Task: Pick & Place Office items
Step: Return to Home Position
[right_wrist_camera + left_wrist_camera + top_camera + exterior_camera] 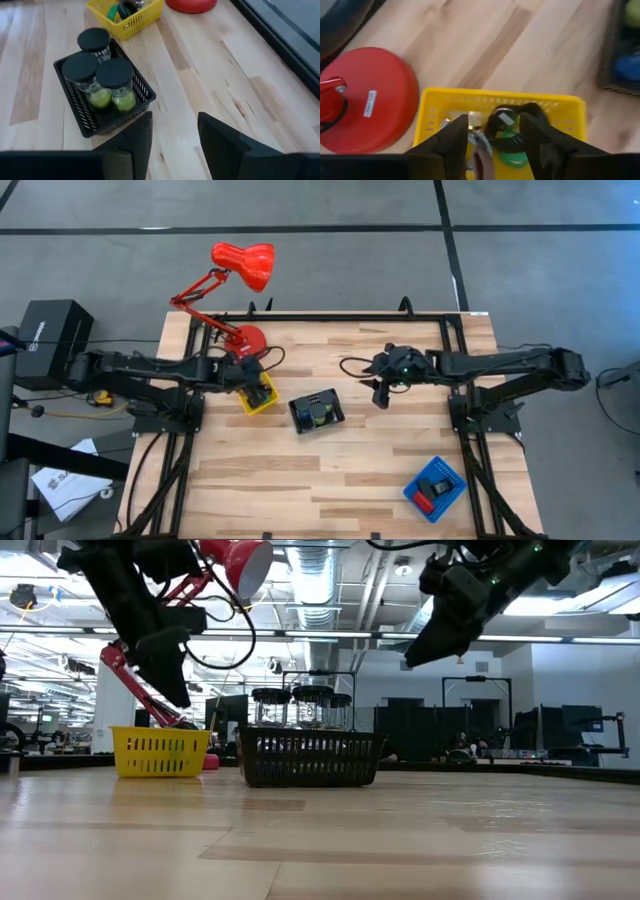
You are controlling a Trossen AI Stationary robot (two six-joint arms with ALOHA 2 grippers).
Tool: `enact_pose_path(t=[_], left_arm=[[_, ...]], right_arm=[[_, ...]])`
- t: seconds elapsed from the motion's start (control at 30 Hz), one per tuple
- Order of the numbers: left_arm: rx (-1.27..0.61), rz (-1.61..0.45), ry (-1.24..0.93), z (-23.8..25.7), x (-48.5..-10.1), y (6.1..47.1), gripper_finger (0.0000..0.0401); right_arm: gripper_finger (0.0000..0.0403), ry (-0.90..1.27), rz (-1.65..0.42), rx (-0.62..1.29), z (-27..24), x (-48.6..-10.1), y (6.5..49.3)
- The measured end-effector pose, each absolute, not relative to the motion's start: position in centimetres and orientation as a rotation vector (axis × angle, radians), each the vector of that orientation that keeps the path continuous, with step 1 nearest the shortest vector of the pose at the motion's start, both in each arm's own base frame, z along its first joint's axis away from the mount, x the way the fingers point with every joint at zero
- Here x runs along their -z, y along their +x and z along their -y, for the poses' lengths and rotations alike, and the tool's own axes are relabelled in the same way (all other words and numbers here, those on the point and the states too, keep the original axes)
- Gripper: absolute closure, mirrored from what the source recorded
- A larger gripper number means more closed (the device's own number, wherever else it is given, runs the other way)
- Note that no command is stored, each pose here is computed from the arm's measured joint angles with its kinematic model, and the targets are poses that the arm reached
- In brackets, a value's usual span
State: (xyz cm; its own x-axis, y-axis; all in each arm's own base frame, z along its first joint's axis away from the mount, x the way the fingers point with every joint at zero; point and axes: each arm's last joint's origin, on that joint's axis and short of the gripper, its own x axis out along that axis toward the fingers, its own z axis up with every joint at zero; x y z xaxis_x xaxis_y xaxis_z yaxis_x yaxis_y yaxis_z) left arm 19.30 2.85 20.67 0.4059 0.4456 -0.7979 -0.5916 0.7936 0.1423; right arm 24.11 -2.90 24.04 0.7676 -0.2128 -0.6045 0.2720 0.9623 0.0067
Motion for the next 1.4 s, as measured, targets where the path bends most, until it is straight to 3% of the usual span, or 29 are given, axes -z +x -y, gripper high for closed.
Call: enact_pose_path(t=[0.17, 0.4, 0.57, 0.77, 0.93, 1.17, 1.4], left_arm=[[-0.623, -0.834, -0.198, -2.7, -23.2, 18.5, 0.0245], [-0.530, -0.617, -0.077, -2.4, -27.5, 14.6, 0.0342], [-0.492, -0.461, -0.006, -2.0, -28.6, 10.9, 0.0395], [-0.375, -0.196, -0.035, -1.5, -25.8, 8.7, 0.0396], [-0.242, -0.036, -0.047, -1.2, -23.7, 8.4, 0.0399], [-0.238, 0.115, 0.017, -1.1, -22.2, 8.0, 0.0399], [-0.242, 0.125, 0.036, -1.2, -19.9, 9.0, 0.0400]], right_arm=[[0.0265, 0.067, -0.608, 0.254, 2.9, -24.9, 23.6], [0.0304, -0.097, -0.508, 0.222, 3.0, -27.4, 21.6], [0.0346, -0.076, -0.390, 0.245, 3.1, -29.4, 19.0], [0.0399, -0.087, -0.234, 0.142, 2.5, -27.4, 16.7], [0.0391, -0.012, -0.183, 0.157, 2.3, -26.2, 14.9], [0.0401, -0.007, -0.078, 0.141, 1.7, -24.1, 12.1], [0.0402, 0.027, -0.009, 0.193, 1.6, -20.3, 10.2]])
